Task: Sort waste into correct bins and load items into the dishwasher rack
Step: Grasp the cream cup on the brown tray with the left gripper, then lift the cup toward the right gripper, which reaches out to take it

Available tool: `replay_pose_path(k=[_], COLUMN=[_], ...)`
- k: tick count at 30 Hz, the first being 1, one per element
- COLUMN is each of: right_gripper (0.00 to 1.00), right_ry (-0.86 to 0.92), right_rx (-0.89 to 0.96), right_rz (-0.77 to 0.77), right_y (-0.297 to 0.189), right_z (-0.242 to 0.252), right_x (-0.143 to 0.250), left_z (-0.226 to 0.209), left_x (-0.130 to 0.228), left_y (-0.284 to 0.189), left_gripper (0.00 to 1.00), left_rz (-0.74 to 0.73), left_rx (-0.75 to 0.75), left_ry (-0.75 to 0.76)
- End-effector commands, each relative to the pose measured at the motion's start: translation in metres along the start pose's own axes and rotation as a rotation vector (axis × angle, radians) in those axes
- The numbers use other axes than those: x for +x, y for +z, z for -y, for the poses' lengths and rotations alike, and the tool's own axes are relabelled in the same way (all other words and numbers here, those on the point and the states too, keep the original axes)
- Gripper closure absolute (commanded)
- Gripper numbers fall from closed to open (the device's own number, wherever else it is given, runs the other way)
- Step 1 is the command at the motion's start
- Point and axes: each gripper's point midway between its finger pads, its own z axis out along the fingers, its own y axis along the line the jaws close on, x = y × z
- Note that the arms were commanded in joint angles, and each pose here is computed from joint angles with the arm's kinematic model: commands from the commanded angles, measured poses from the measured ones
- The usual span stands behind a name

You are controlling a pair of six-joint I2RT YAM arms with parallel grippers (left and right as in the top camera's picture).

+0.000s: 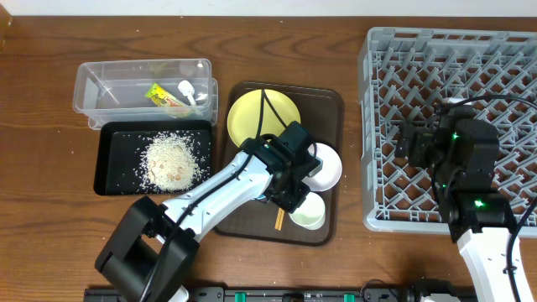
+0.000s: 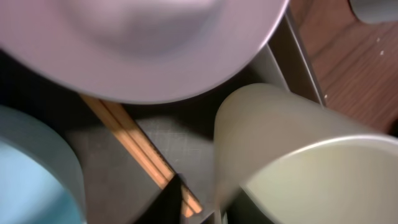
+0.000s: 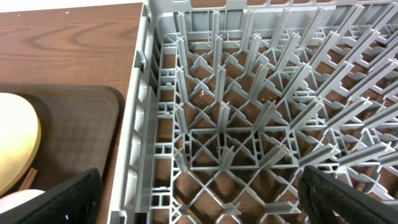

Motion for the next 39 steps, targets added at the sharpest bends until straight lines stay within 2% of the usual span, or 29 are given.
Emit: replay_pose_path(k=[1,5,9,15,21,25,31,34,39], right_gripper=[0.01,0.01,0.01,0.01,0.01,0.01,0.01,0.01,0.01], right_ry=[-0.016,-0.016,-0.016,-0.016,-0.017,-0.025,-0.047,-0.054,-0.098], right_rx=[-0.016,-0.017,-0.016,-0.018,-0.058,-0.249,-0.679,-0.905,-1.242], right_rz=[0.015,0.015,0.015,0.040,0.063,0.022,-0.034,-0.037,-0.002], right_y=[-0.002,-0.002,-0.002,-0.002,0.003,0.015,0.022,0.016,-0.002], right_z=[-0.006,-0.006,-0.006,-0.006,-0.014,-0.047,-0.113,-0.141,-0.169], right_x=[-0.008,-0.008,-0.008,-0.014,-0.021,-0.013,0.002,0.006,0.010], left_z=[0.001,0.001,-0.002,-0.027,-0.071,-0.090,-0.090,-0.085,-0.079], left_x=[0.003,-0.001,-0.013,-0.048,-0.092,-0.112,-0.121,-0.121,-0.120], left_y=[0.003,-0.002,-0.029,-0.101,-0.155,-0.173,-0.166,-0.156,-0.147], left_gripper=[0.93,0.94,0.94,0.93,0.94,0.94,0.94,0.94,0.94], left_rz=[-0.010,0.008,0.080,0.332,0.611,0.702,0.653,0.606,0.571], left_rx=[0.006,0.006,0.003,-0.006,0.179,0.416,0.745,0.842,0.878], left_ry=[0.009,-0.001,-0.011,-0.077,-0.255,-0.334,-0.352,-0.350,-0.346])
